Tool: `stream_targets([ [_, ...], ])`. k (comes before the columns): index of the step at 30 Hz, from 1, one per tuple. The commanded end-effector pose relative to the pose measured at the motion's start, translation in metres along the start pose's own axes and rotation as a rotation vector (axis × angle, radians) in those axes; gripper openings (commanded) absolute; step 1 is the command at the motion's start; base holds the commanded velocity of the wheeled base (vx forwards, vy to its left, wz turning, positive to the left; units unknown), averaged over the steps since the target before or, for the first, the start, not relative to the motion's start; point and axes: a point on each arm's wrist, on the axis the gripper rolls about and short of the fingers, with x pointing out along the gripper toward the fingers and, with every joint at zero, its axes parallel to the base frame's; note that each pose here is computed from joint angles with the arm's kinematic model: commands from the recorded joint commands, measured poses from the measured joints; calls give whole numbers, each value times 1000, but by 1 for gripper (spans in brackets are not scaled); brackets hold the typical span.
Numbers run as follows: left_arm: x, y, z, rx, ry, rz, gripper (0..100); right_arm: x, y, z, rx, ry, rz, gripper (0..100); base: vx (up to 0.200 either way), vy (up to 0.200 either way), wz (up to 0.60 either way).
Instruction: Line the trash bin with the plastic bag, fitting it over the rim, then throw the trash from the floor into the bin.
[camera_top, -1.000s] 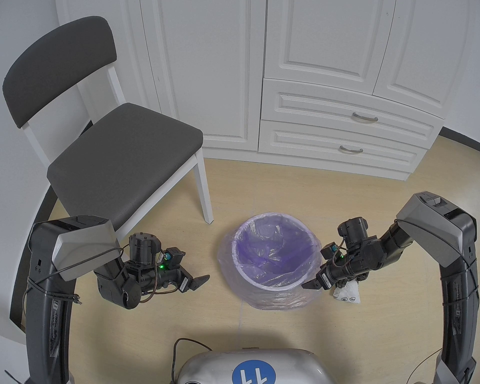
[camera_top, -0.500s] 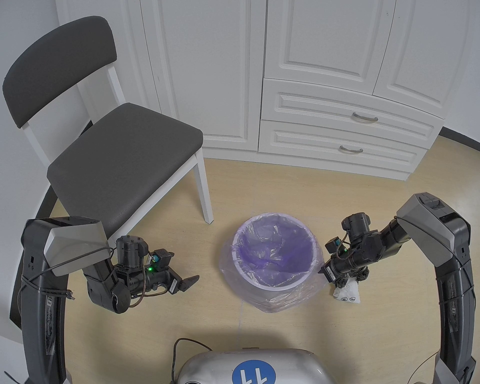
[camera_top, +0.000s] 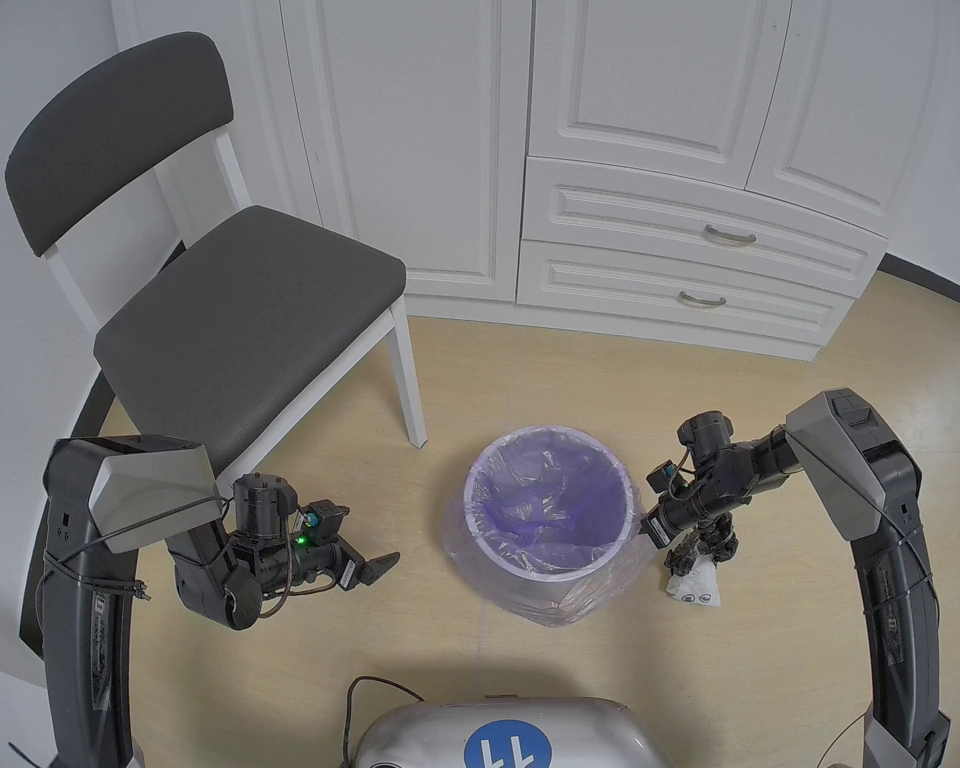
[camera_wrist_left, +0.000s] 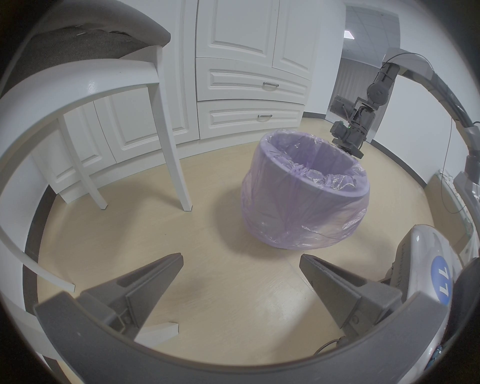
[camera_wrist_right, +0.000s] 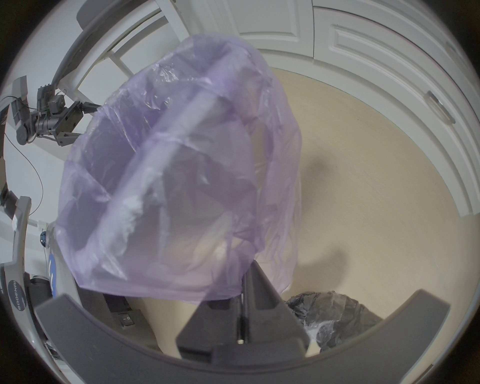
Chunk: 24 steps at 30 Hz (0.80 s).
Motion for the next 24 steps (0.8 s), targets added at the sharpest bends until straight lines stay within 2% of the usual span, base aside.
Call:
stream_targets([
  [1,2,1,-1,-1,-2,3,100,34,-5,1,-25,-15,5,0,0,0,0],
  [6,2,0,-2,-1,0,4,100,54,-4,7,-44,-53,16,0,0,0,0],
  [10,2,2,-2,0,-16,13,100,51,-8,4,-24,-70,44,0,0,0,0],
  [13,2,4,-5,2,-37,28,100,46,-10,1,4,-94,103,0,0,0,0],
  [24,-2,5,-7,-14,-50,41,100,29,-28,-7,36,-164,174,0,0,0,0],
])
